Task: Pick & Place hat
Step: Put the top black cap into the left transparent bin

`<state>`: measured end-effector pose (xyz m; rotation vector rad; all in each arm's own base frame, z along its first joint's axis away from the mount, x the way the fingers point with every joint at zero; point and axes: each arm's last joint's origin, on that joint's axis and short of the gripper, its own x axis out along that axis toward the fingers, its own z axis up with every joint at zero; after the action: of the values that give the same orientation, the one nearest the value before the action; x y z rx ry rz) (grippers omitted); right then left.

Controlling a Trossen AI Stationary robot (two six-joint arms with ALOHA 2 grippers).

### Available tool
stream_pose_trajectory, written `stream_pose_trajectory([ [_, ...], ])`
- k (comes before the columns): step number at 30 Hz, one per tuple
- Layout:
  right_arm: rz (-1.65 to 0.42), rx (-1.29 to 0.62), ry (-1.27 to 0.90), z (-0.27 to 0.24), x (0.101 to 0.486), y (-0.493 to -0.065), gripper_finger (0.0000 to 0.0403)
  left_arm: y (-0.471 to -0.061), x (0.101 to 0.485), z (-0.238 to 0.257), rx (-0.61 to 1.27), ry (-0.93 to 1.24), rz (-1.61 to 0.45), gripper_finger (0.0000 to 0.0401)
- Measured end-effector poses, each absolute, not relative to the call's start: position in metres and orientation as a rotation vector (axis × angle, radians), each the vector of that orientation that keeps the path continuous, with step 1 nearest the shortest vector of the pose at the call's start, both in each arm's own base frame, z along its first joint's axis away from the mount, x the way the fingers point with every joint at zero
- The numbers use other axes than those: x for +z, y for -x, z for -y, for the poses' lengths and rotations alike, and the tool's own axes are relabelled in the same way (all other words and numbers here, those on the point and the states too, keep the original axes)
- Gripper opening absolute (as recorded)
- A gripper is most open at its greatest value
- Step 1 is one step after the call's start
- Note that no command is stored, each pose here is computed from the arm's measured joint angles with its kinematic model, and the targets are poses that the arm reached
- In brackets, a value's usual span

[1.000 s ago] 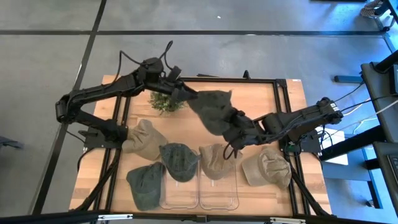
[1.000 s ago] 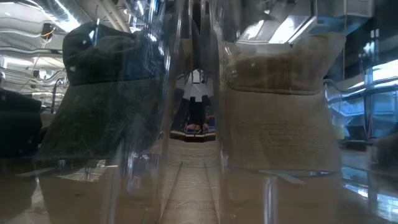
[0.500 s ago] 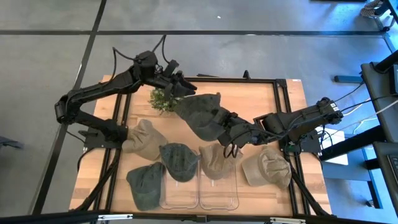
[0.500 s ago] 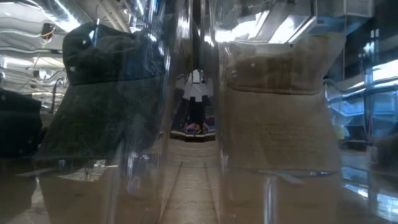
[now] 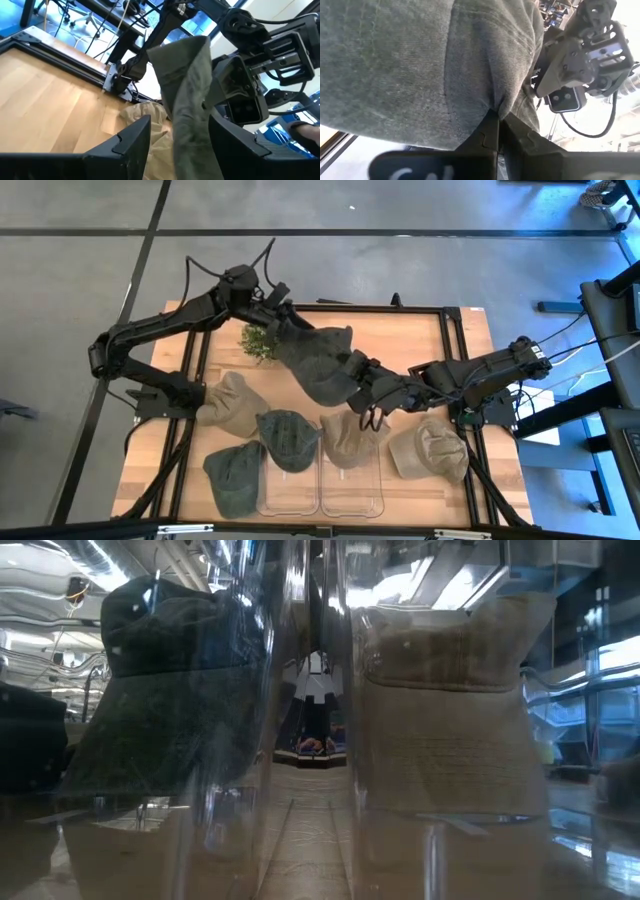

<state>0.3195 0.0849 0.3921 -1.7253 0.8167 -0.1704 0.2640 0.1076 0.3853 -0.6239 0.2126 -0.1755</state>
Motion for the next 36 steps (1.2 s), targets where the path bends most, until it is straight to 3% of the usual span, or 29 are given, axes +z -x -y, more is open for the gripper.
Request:
stream_pose_trajectory([
  [10, -0.819, -0.167, 1.733, -0.0848, 0.3921, -0.3195, 0.0009, -0.2628, 0.3843, -0.1099, -0.182, 0.64, -0.223, 0.0189],
  [28, -0.79, -0.159, 1.701, -0.0854, 0.3926, -0.32, 0.0009, -0.2629, 0.3845, -0.1087, -0.212, 0.64, -0.228, 0.0033],
  [36, -0.789, -0.177, 1.66, -0.0852, 0.3922, -0.3196, 0.0022, -0.2645, 0.3859, -0.1055, -0.225, 0.63, -0.218, 0.0026],
])
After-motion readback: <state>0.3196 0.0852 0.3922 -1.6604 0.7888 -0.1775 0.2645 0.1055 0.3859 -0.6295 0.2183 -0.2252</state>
